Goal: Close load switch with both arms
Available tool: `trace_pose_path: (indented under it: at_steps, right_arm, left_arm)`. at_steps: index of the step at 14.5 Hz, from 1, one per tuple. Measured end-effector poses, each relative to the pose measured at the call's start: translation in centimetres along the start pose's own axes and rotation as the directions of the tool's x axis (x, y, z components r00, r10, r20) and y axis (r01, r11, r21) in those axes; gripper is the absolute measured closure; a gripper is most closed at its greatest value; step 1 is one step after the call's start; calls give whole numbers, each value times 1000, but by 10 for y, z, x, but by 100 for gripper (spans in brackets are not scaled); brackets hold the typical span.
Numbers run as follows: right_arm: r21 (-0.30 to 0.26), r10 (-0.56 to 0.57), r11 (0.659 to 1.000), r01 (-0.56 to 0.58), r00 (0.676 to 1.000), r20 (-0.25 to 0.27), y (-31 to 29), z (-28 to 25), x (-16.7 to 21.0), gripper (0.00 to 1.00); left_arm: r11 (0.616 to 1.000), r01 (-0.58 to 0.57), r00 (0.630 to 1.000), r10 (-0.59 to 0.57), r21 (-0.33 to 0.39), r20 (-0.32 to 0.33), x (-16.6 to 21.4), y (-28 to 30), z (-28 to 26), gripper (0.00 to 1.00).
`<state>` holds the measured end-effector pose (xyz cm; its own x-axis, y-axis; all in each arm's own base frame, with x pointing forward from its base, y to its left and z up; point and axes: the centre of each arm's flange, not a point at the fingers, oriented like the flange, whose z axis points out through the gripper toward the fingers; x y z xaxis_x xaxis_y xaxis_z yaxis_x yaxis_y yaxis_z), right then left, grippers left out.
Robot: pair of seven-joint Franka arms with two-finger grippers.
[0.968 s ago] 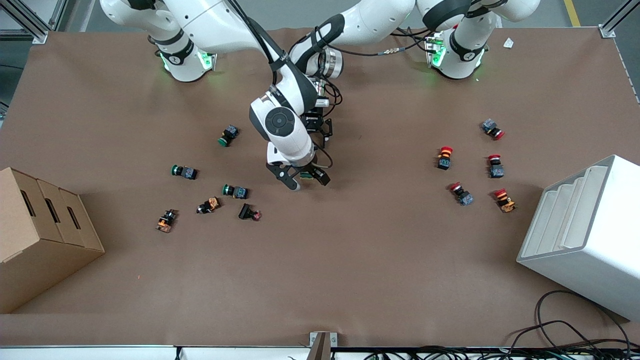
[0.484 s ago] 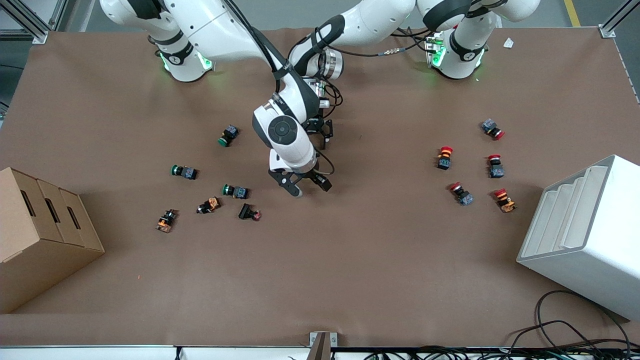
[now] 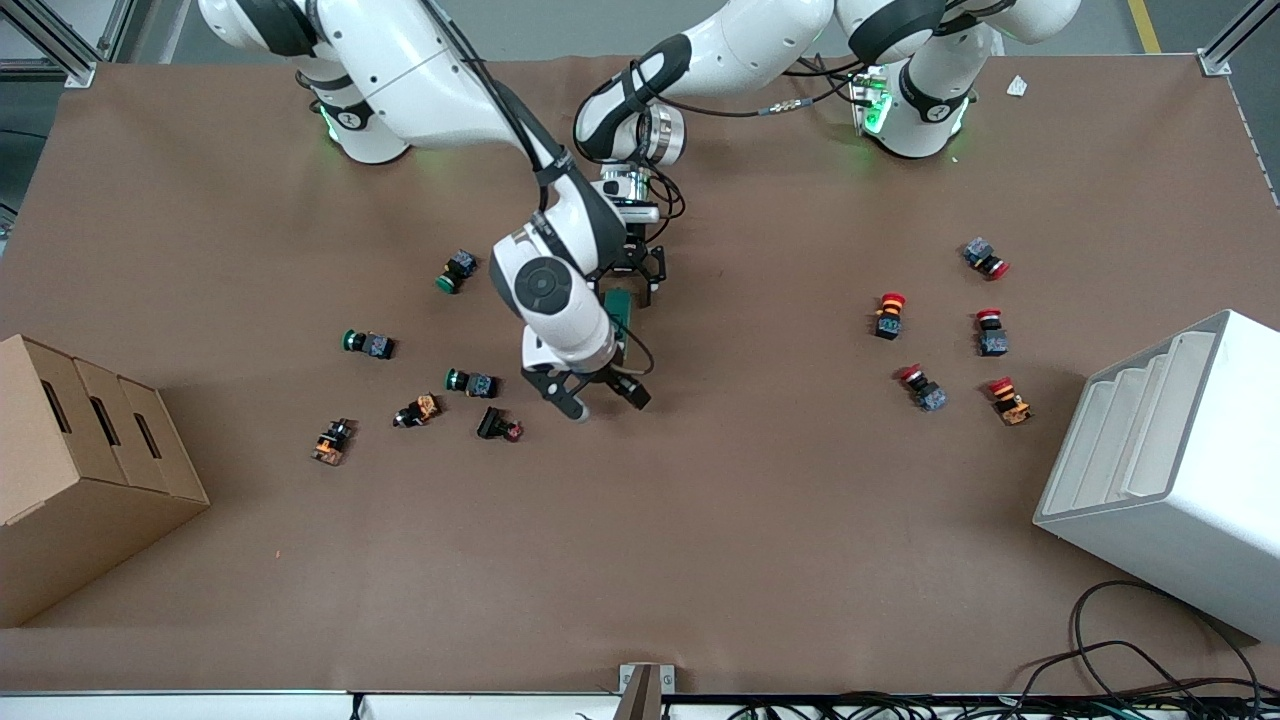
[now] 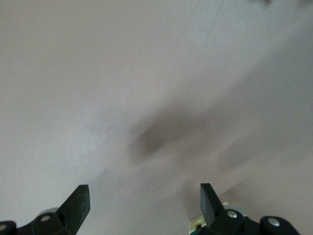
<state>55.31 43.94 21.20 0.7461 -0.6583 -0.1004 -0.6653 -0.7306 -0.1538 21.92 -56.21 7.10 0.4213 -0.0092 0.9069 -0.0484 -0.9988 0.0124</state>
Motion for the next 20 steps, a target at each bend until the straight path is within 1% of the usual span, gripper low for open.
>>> trace_pose_path:
  at_steps: [3, 6, 8, 10, 11, 13, 15, 18, 20]
  right_arm:
    - [-52, -62, 997, 63, 998, 28, -1, -22, 35, 0]
    - [-94, -158, 982, 164, 985, 72, 12, -64, 86, 0]
    - [-106, -217, 968, 228, 971, 104, 30, -98, 126, 0]
    - [-108, -277, 951, 291, 953, 127, 48, -127, 160, 0]
    - [-119, -310, 938, 325, 942, 131, 57, -138, 173, 0]
    - [-151, -387, 902, 404, 913, 131, 74, -158, 196, 0]
    - [-164, -441, 872, 462, 885, 150, 91, -178, 216, 0]
    - [-181, -491, 837, 516, 855, 168, 122, -215, 248, 0]
    - [-198, -535, 803, 562, 827, 172, 143, -241, 267, 0]
  left_arm:
    - [999, -4, 1000, 2, 39, 30, 2, 2, -1, 0]
    - [997, 14, 997, -19, 70, 69, 11, 14, -10, 0]
    - [996, 29, 996, -36, 85, 81, 23, 22, -14, 0]
    - [991, 23, 993, -38, 129, 113, 44, 34, -15, 0]
    - [989, 17, 991, -37, 150, 130, 59, 41, -14, 0]
    - [981, 18, 985, -51, 194, 164, 97, 53, -7, 0]
    - [968, 32, 973, -87, 250, 214, 140, 59, 5, 0]
    - [947, 39, 938, -145, 320, 315, 209, 61, 31, 0]
    - [938, 36, 918, -167, 344, 359, 252, 51, 51, 0]
